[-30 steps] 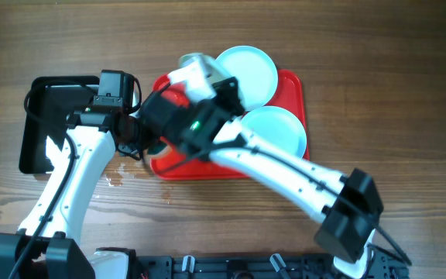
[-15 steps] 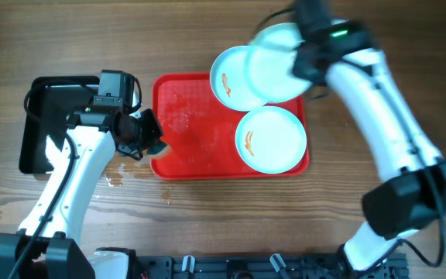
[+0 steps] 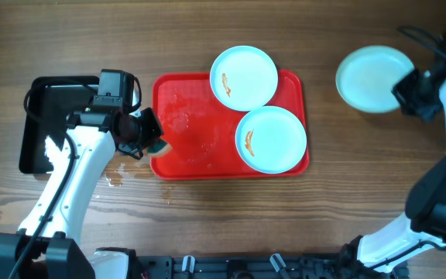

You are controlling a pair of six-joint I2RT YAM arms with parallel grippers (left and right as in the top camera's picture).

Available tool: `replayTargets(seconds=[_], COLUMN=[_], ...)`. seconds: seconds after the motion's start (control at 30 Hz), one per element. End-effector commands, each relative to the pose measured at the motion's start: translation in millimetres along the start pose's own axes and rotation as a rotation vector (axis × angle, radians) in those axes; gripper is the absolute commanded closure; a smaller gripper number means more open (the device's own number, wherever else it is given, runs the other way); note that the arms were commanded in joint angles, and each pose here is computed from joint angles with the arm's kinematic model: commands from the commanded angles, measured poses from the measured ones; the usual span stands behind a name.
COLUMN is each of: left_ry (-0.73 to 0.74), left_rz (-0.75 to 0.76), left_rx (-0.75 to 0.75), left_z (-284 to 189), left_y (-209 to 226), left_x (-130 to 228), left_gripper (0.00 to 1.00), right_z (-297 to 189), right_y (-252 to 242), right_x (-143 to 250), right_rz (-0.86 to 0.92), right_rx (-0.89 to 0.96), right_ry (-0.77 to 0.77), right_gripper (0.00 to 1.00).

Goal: Clean dirty plates on tray and stack at the side
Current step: 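Carry the plate right and set it on the table beside the tray, then move the right gripper back to the top plate's rim and grip it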

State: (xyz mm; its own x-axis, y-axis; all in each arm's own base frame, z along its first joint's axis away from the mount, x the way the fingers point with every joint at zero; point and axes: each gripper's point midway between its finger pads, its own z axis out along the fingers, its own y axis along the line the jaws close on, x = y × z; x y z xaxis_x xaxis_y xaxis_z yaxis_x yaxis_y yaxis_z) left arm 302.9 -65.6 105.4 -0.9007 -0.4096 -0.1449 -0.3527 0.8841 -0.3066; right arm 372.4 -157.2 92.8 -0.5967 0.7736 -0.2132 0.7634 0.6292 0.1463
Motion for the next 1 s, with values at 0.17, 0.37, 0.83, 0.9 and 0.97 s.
replayTargets(seconds=[0.17,0.37,0.83,0.9,0.97], left_ry=[-0.014,-0.014,-0.016,-0.015,-0.015], left_rz=[0.019,0.019,0.019,0.018,0.019], left_rx=[-0.002,-0.002,-0.001,-0.002,-0.002], left_z=[-2,-2,-2,-2,-2], left_y=[0,0,0,0,0], left_x=[-1,-1,-1,-1,-1], left_gripper=[0.96,0.96,0.96,0.96,0.96], right_z=[42,34,-52,-44,-25], right_y=[-34,-9,151,166,181], right_x=[20,31,124,137,153], right_rz=[0.063,0.043,-0.449,-0.528,-0.586], right_rx=[-0.084,-0.240,-0.831,-0.764,-0.617], right_ry=[0.048,0.116,0.236,0.192,0.123], right_gripper=[0.94,0.37,0.16,0.16,0.16])
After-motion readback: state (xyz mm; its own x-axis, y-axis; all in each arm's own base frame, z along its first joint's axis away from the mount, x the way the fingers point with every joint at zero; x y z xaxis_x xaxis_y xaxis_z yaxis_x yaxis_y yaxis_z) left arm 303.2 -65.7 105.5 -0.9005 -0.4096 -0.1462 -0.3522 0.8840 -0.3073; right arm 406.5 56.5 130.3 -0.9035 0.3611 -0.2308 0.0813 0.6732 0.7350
